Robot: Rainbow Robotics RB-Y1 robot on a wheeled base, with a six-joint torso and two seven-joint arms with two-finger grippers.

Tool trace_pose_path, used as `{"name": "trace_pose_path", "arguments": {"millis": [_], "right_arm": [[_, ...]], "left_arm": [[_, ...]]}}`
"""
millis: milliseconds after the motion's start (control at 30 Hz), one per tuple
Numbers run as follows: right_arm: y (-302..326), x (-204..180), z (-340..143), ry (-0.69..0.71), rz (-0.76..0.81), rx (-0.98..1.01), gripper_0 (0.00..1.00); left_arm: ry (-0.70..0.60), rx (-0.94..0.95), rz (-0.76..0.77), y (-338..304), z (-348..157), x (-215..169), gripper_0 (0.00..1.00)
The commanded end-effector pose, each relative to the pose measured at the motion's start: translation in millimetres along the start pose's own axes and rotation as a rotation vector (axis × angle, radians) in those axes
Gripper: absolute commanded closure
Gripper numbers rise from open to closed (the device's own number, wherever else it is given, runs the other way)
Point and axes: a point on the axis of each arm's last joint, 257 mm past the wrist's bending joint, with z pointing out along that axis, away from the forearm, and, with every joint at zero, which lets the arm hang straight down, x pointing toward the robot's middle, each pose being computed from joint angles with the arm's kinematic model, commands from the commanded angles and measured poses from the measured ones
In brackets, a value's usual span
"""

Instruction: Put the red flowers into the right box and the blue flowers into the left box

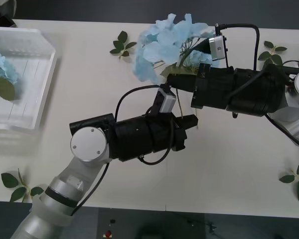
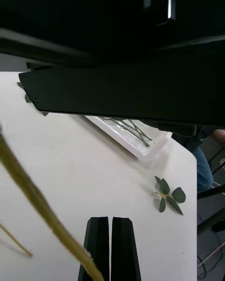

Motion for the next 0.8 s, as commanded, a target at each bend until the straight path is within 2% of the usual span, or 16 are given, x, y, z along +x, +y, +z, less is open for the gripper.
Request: {"name": "trace_pose_path", "arguments": {"millis": [33,67,267,467,600,800], "right_arm": [[6.3,-19.9,6.2,-0.033,0.012,-0.015,0.3],[5.8,-20.6,6.2,-0.036,0.015,-0.014,0.0],[5.5,-20.8,6.2,-0.037,0.015,-0.013,0.0],[-4.4,-18.7,4.3,-0.039,0.035,0.01,0.0],[-23.4,-15.0,3.5,-0.03,0.068,0.043,0.0],[-66.3,-3.2,13.8,0.031,0.174,0.127,0.0]], "left_arm": [[-0.028,0.009,0.044,-2.7,0.1,-15.2,1.0],[-0.029,0.007,0.036,-1.3,-1.7,-14.4,1.0],[-0.061,0.01,-0.026,8.8,-23.9,-18.8,1.0],[-0.103,-0.003,-0.093,45.0,-77.2,-52.0,1.0],[-0.072,-0.029,-0.159,79.0,-122.3,-76.9,1.0],[-0.02,-0.167,-0.268,134.4,-189.9,-104.2,1.0]]}}
